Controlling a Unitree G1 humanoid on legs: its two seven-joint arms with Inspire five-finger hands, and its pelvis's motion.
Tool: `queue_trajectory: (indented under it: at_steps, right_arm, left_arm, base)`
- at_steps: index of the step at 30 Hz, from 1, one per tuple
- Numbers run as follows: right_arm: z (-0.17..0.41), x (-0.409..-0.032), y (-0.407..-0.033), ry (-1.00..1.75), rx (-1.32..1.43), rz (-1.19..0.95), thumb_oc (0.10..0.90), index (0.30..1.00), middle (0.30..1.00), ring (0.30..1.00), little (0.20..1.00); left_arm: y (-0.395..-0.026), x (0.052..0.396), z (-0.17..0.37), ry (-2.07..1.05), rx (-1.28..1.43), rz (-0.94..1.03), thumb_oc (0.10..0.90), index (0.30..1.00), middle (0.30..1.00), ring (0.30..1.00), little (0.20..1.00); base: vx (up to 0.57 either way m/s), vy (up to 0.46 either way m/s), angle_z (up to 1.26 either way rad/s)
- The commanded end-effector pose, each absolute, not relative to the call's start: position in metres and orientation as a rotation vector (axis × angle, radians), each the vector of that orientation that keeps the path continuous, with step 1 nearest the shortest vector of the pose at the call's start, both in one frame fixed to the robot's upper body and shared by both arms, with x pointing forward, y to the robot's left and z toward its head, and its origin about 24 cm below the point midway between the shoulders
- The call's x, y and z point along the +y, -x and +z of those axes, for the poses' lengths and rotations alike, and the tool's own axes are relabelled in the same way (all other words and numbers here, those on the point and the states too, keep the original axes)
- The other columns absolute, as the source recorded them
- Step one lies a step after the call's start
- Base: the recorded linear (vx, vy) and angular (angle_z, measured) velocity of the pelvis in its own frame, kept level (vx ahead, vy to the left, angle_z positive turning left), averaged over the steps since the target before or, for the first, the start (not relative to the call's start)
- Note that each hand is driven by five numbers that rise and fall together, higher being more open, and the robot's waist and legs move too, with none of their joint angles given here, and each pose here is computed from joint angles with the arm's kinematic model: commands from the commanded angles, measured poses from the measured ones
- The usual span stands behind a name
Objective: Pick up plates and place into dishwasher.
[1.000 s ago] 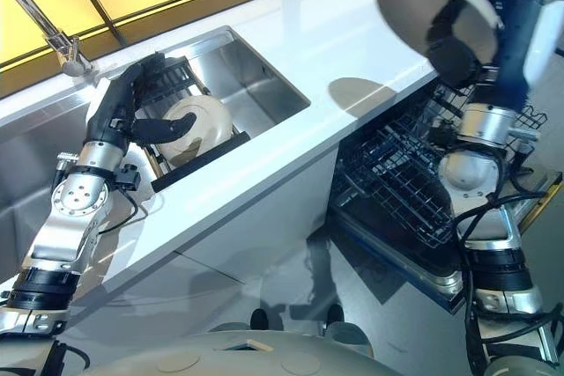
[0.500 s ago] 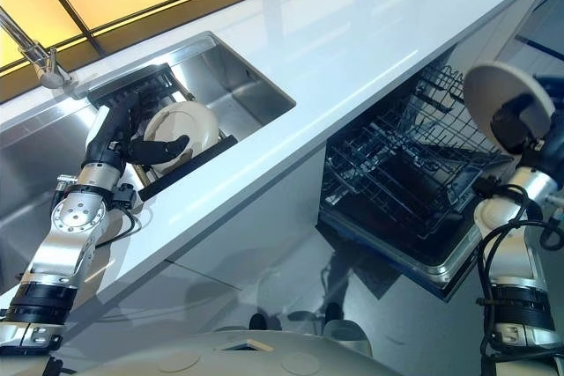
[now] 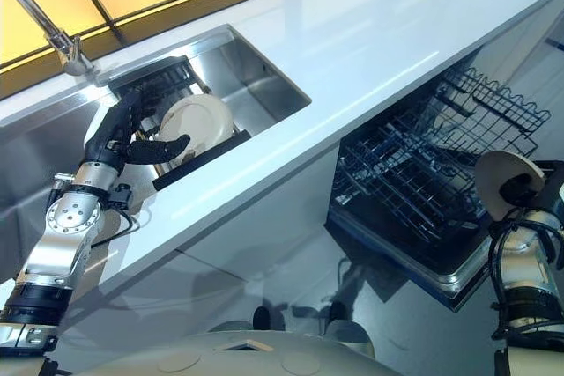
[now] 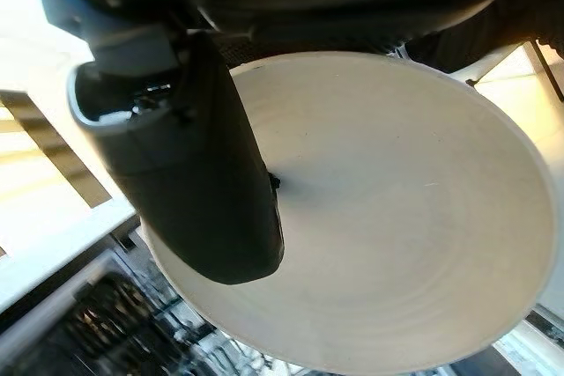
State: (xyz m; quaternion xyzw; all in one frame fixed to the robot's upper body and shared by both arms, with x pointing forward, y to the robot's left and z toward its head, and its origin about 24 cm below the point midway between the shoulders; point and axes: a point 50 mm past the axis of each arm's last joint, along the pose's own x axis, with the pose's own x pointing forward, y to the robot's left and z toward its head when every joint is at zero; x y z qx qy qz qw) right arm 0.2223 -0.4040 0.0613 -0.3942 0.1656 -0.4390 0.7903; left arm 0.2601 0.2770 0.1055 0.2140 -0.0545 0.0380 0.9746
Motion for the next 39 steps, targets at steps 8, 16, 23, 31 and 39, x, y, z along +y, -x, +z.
queue_trajectory:
  at_steps: [8,16,23,31,39]
  right_arm:
    - [0.185,-0.432,-0.256,1.002,0.033,-1.184,0.100,0.300,0.300,0.300,0.200]
    - [0.196,-0.432,-0.260,1.034,0.022,-1.186,0.100,0.300,0.300,0.300,0.200]
    - [0.183,-0.419,-0.280,1.076,0.116,-1.070,0.100,0.300,0.300,0.300,0.200]
    - [0.168,-0.412,-0.292,1.107,0.201,-0.991,0.100,0.300,0.300,0.300,0.200]
    - [0.167,-0.398,-0.307,1.111,0.201,-0.917,0.800,0.900,0.900,0.900,0.900]
  left_arm:
    - [-0.276,0.271,0.177,-0.489,-0.446,0.050,0.800,0.900,0.900,0.900,0.900]
    - [-0.275,0.270,0.181,-0.482,-0.467,0.040,0.800,0.900,0.900,0.900,0.900]
    - [-0.279,0.265,0.187,-0.466,-0.507,0.042,0.800,0.900,0.900,0.900,0.900]
    - [-0.283,0.261,0.194,-0.462,-0.534,0.042,0.800,0.900,0.900,0.900,0.900]
    - [-0.285,0.260,0.200,-0.458,-0.564,0.055,0.800,0.900,0.900,0.900,0.900]
  base:
    - [-0.02,-0.130,0.17]
    - [-0.01,-0.069,0.12]
    - [-0.06,-0.015,0.00]
    - [-0.04,-0.005,0.00]
    - [-0.09,-0.004,-0.03]
